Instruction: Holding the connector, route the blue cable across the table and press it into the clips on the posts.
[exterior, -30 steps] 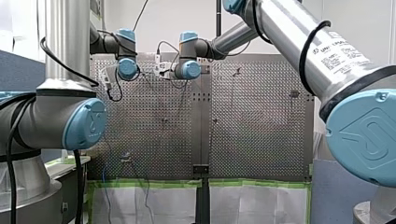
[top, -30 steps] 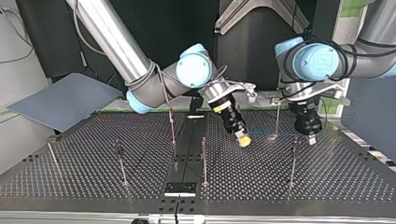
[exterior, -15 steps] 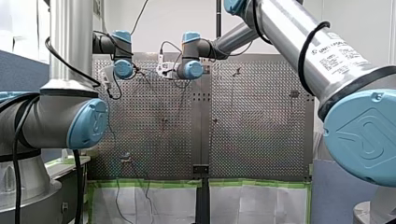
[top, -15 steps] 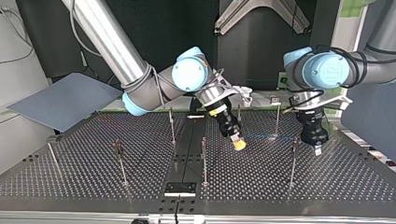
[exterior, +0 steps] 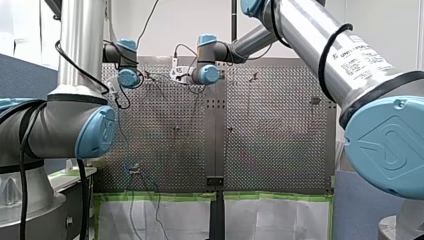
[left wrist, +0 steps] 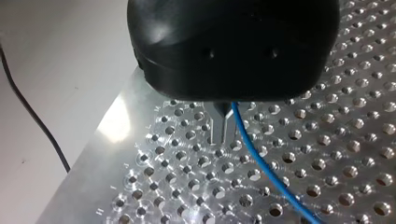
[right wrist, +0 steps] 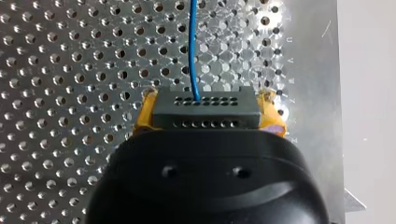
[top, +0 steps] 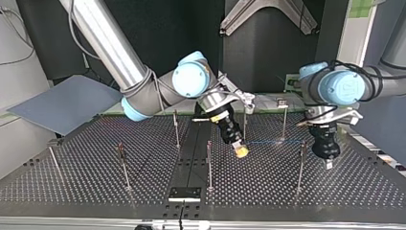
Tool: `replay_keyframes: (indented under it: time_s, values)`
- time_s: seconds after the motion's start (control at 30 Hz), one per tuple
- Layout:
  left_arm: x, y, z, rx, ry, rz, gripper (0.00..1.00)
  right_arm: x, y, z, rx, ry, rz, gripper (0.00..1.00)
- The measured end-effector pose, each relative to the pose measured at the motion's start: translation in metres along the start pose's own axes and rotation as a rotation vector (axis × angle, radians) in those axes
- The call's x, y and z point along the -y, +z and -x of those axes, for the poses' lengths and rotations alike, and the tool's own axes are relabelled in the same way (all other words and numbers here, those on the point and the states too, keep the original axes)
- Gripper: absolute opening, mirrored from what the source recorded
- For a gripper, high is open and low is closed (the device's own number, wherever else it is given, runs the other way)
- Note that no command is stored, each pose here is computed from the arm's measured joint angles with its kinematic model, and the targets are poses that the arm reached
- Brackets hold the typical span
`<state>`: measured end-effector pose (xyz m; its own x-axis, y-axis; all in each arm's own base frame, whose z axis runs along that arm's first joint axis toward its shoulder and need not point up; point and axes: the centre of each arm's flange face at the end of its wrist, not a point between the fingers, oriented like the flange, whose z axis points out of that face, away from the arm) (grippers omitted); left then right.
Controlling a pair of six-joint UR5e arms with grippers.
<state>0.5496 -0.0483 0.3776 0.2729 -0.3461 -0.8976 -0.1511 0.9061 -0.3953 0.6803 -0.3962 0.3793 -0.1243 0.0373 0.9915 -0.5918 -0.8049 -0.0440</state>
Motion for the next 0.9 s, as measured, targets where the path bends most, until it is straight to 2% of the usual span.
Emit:
replay_keyframes:
  time_s: [0.27, 0.5, 0.73, 0.77, 0.8, 0.83, 0.87, 0.9]
  values:
    - [-0.014, 0.015, -0.011, -0.017, -0.028, -0.031, 0.0, -0.009, 0.001, 0.0, 0.0, 0.0, 0.014, 0.0]
    - [-0.017, 0.024, -0.008, -0.018, -0.044, -0.053, 0.0, -0.021, 0.002, -0.001, -0.001, -0.001, 0.05, 0.0]
    - [-0.023, 0.028, -0.004, -0.008, -0.055, -0.053, 0.0, -0.021, 0.002, 0.0, 0.0, -0.001, 0.045, 0.0]
    - [-0.024, 0.029, -0.004, -0.006, -0.056, -0.053, 0.2, -0.021, 0.002, 0.0, 0.0, -0.001, 0.044, 0.0]
    - [-0.024, 0.029, -0.003, -0.006, -0.057, -0.054, 0.33, -0.021, 0.002, 0.0, 0.001, -0.001, 0.043, 0.0]
    - [-0.024, 0.029, -0.003, -0.006, -0.058, -0.055, 0.33, -0.021, 0.002, 0.0, 0.001, -0.001, 0.042, 0.0]
    - [-0.024, 0.029, -0.004, -0.007, -0.058, -0.055, 0.46, -0.021, 0.002, 0.0, 0.001, -0.001, 0.041, 0.0]
    - [-0.024, 0.029, -0.004, -0.01, -0.059, -0.055, 0.69, -0.021, 0.002, 0.0, 0.001, -0.001, 0.04, 0.0]
